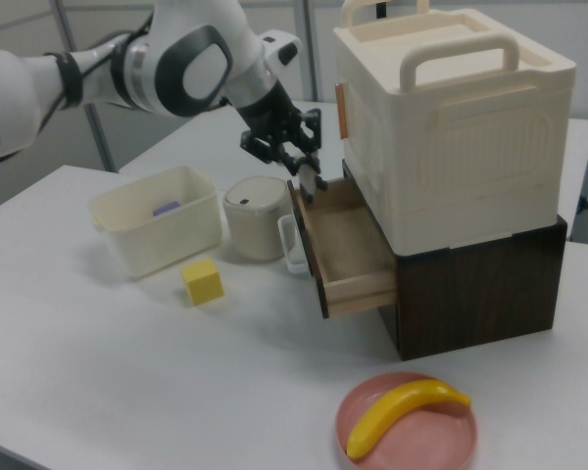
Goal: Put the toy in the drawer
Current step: 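Lower the panda toy into the drawer and open the gripper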
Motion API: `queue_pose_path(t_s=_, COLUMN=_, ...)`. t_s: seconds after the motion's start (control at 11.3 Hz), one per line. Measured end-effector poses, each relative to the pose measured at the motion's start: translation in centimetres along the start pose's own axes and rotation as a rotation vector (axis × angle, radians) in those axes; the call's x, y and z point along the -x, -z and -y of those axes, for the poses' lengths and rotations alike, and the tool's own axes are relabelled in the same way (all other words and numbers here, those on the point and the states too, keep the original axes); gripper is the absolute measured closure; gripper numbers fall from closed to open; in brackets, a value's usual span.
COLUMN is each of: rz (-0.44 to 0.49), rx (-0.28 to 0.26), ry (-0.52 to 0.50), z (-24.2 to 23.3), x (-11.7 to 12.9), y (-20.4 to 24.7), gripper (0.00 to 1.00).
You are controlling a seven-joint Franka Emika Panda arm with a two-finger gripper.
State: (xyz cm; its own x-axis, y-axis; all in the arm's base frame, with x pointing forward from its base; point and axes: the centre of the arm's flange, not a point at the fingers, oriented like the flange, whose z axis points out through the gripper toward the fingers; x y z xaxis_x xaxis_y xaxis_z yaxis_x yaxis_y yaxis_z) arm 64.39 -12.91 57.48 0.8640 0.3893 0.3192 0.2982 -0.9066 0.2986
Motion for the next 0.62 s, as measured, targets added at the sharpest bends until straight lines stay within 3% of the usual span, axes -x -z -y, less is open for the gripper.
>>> queue_pose_path(t_s=0.35, rz=0.065, rx=0.048, ry=0.028, z=-1.1, x=1.1, y=-6.8, gripper=0.62)
queue_pose_path(t_s=0.62, rz=0.123, rx=0.026, ry=0.032, z=-0.7, x=2.3, y=-10.6, gripper=0.49)
